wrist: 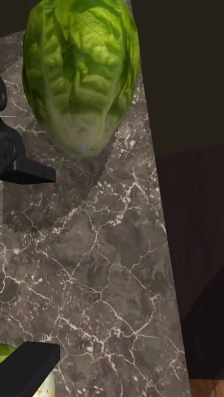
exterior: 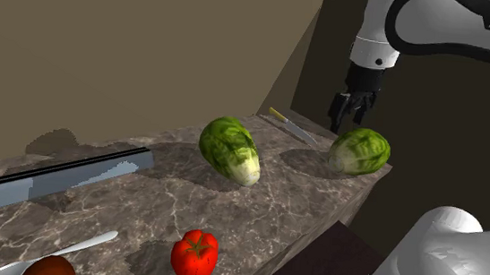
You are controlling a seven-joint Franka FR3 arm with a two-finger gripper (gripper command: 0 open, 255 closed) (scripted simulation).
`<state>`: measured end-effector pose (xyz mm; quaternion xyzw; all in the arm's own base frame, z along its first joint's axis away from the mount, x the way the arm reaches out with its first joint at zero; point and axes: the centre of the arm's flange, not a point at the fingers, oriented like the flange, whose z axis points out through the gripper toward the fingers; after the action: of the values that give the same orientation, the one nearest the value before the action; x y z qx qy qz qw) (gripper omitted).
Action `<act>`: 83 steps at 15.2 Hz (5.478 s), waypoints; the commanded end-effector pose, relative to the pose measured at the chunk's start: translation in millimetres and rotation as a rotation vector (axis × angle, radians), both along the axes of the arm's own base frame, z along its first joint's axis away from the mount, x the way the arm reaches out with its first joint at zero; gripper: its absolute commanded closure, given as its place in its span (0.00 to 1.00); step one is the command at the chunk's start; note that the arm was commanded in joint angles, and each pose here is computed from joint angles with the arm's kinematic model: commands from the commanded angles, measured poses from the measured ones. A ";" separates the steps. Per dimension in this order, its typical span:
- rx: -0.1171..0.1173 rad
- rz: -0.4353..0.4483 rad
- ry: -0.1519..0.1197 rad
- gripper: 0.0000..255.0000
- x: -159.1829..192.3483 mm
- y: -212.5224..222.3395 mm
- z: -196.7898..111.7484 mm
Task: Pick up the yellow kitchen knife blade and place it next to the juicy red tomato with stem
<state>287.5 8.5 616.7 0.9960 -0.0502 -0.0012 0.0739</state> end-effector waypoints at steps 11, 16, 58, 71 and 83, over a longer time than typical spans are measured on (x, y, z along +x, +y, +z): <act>0.039 0.026 -0.006 0.00 89.6 -88.1 -47.9; 0.059 0.040 -0.009 0.00 135.4 -130.5 -72.9; 0.146 0.099 -0.023 1.00 348.2 -306.3 -232.4; 0.146 0.099 -0.024 1.00 348.3 -306.3 -195.5; 0.146 0.099 -0.024 1.00 348.3 -306.3 -132.1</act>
<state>635.5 -297.4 479.1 0.9999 -0.0016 0.0108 0.0006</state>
